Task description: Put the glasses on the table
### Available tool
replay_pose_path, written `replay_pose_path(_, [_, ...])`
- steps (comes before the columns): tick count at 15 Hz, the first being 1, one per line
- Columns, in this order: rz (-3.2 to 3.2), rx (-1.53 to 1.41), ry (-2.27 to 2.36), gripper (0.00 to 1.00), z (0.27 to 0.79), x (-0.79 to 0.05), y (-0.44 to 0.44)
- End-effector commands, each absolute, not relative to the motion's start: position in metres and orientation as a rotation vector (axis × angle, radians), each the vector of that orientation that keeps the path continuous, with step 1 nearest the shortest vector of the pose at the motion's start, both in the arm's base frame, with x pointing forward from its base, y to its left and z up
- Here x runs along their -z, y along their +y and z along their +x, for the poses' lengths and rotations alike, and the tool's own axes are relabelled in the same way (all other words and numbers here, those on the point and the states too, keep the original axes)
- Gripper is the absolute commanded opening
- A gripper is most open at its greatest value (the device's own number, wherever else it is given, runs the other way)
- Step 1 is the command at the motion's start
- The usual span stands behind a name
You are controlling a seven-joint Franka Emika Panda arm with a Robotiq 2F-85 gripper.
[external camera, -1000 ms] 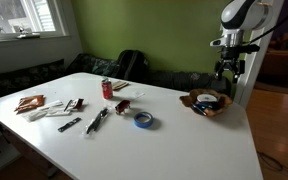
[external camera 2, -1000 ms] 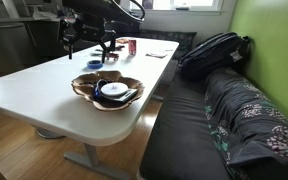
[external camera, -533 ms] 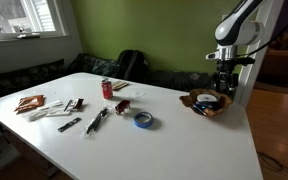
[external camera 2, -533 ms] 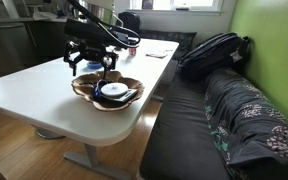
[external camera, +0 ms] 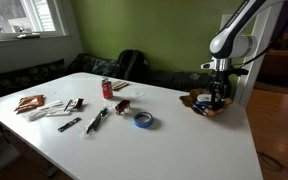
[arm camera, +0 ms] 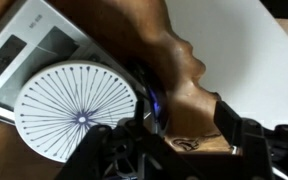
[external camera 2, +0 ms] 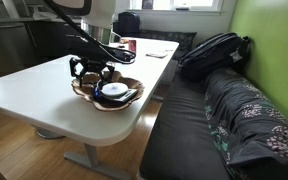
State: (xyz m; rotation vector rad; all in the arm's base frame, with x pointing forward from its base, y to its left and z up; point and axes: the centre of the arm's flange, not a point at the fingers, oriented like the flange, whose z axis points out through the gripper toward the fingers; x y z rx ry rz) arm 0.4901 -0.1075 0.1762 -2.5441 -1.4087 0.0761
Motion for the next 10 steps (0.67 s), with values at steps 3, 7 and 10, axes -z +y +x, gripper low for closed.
replay_pose_path(3, [-2.558, 0.002, -1.427, 0.75, 0.498, -0.173, -0.105])
replay_pose_path(7, [-2.540, 0.004, -1.432, 0.50, 0.503, -0.172, -0.099])
replay_pose_path(10, [-2.540, 0.008, -1.434, 0.38, 0.507, -0.171, -0.099])
